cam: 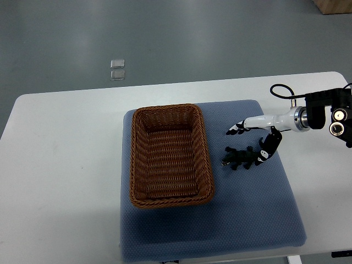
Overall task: Place crocodile in brown basket with right hand
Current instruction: 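Lower the open right hand down over the toy crocodile, then close the right hand's fingers around the crocodile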
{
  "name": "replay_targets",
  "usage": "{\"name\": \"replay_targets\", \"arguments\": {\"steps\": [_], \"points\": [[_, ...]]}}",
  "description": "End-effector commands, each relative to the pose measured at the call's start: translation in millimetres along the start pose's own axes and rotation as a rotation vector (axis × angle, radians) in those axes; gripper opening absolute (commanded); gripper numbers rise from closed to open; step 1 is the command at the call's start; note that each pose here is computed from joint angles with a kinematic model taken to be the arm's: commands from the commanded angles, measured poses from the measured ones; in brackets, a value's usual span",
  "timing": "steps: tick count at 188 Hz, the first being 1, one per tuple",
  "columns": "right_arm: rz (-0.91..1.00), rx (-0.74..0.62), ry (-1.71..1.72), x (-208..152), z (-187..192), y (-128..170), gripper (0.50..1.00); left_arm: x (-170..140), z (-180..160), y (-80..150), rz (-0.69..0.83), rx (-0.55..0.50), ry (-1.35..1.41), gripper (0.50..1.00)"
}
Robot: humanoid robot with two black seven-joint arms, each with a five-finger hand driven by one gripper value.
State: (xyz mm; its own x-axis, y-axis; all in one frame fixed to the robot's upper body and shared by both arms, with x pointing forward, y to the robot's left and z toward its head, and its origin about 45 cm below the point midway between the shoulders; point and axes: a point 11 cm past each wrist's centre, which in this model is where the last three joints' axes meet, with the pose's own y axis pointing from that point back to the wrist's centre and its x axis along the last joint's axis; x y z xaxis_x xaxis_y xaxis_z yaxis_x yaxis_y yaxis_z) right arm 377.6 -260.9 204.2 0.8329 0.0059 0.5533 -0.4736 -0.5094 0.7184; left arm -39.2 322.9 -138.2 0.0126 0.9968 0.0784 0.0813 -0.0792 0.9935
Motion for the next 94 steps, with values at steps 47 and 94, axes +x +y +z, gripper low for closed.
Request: {"name": "replay_targets", "arguments": {"steps": [47,94], "points": [[0.013,-0.024,-0.005,-20,11,-10,0.954,0,0,0,0.0,0.0,0.001,1.0],[0.052,-0.021,-0.015,-23,11,-17,0.952,0,0,0,0.0,0.0,0.001,1.0]]}}
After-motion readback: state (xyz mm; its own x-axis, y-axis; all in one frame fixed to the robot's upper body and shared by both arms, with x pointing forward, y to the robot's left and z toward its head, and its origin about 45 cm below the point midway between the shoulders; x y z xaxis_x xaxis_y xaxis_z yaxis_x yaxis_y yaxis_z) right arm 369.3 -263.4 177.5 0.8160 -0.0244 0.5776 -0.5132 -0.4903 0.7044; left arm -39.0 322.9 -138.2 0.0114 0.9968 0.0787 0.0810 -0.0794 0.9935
